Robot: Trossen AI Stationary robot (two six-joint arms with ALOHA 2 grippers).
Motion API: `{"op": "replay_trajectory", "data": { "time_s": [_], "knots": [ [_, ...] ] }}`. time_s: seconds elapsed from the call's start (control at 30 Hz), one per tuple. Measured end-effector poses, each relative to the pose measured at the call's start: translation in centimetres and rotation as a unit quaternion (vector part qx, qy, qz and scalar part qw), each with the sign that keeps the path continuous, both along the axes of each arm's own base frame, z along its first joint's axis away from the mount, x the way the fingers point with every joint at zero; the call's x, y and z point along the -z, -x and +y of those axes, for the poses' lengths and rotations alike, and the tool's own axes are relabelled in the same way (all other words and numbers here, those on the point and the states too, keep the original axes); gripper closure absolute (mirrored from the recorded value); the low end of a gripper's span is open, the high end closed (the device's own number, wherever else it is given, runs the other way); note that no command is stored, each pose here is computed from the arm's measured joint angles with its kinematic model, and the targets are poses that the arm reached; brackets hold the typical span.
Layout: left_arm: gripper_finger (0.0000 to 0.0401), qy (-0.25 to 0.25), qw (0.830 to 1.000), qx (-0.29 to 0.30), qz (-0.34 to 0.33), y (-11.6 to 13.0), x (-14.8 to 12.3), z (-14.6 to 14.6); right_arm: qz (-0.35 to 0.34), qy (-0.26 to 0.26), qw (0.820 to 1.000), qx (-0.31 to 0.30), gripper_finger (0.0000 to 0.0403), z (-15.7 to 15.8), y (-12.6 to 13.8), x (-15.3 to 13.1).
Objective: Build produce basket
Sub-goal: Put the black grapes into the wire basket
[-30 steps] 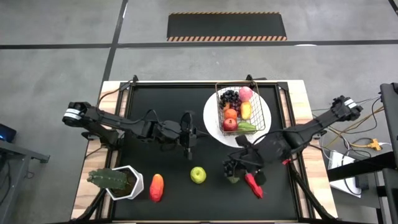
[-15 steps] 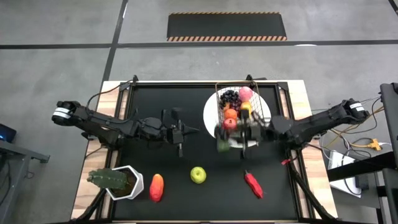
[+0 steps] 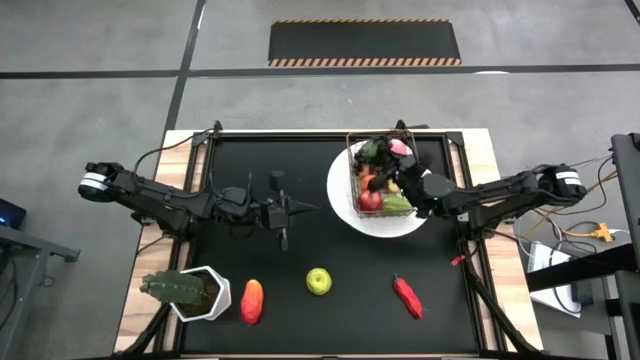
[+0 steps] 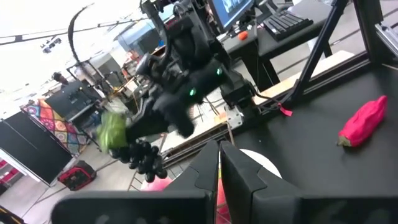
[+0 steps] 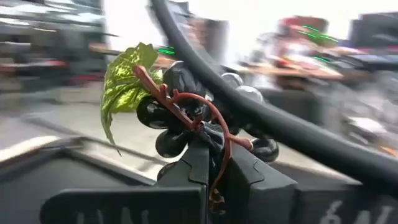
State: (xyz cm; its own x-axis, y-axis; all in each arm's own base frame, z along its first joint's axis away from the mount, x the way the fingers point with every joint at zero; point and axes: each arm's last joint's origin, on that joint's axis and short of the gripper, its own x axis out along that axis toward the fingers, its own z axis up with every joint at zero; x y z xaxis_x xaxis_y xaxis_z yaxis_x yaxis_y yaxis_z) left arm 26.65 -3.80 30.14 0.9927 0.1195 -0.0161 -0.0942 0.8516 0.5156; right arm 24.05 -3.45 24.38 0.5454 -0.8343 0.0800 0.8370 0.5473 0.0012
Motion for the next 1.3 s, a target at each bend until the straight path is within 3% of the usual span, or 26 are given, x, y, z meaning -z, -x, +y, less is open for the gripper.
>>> {"op": "replay_trajectory", "data": {
  "time_s": [0.13,0.43,0.97,1.3],
  "knots": [
    [0.0401,0.0,1.0,0.0,0.001,0.0,0.0,0.0,-0.003,-0.033,0.994,0.105,0.0392,-0.7,-0.2,1.7],
    [0.0401,0.0,1.0,0.0,0.003,0.0,0.1,0.0,0.043,-0.03,0.969,0.242,0.0391,-0.7,-1.6,3.6],
    [0.0401,-0.002,1.0,0.0,0.017,0.0,0.3,0.0,0.033,-0.05,0.969,0.241,0.039,-0.2,-3.5,10.0],
    [0.0401,-0.002,1.0,0.0,0.017,0.0,0.3,0.0,0.049,-0.042,0.966,0.252,0.0366,-0.2,-3.7,10.4]
  ]
}}
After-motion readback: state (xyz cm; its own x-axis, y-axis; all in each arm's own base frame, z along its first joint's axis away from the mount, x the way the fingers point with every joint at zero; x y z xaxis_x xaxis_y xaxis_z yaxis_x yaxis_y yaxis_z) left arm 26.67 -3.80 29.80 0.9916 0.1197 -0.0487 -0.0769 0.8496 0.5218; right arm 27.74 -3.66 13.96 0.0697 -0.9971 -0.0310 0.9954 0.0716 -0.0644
